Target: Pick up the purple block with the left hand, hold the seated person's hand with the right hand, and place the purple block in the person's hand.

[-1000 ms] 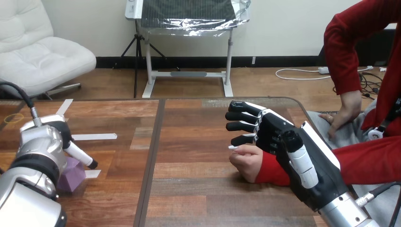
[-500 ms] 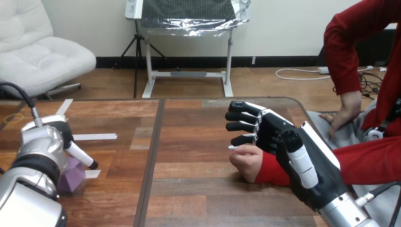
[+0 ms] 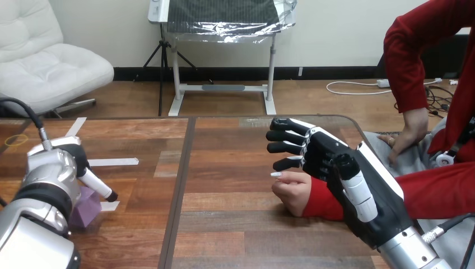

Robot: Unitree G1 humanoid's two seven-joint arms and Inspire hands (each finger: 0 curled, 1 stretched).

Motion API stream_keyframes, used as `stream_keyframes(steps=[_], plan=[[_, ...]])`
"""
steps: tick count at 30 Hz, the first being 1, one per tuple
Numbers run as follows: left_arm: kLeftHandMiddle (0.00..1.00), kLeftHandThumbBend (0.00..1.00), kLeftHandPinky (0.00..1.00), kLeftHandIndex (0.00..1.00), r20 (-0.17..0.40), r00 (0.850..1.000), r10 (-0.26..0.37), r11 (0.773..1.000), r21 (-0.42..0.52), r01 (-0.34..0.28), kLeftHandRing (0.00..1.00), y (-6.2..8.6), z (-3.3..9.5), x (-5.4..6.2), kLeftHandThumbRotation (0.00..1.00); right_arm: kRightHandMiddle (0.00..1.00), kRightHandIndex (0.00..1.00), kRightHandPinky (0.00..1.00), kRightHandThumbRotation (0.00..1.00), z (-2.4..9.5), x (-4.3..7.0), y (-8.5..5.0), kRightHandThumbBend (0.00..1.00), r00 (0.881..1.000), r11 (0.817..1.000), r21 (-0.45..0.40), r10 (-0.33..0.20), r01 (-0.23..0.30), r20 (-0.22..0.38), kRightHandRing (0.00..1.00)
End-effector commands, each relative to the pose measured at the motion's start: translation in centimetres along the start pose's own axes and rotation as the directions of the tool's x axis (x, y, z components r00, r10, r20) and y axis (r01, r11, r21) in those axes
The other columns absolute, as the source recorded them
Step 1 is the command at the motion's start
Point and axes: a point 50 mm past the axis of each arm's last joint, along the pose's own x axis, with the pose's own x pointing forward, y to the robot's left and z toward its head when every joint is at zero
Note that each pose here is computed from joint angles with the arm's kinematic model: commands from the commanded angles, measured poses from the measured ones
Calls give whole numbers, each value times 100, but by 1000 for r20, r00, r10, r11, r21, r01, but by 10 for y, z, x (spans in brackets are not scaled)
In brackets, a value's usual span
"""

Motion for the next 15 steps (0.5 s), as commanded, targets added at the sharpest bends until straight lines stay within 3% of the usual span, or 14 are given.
stream_keyframes(steps=[1, 15], plan=[[87, 80, 45, 82, 36, 998, 45, 999, -5, -45, 82, 14, 10, -4, 35, 82, 83, 69, 100, 18, 10, -5, 90, 996, 999, -39, 4, 0, 92, 80], [90, 80, 44, 84, 29, 999, 34, 999, 25, -35, 85, 13, 11, -4, 36, 82, 83, 69, 100, 18, 10, -5, 91, 996, 999, -44, 9, -5, 90, 80]])
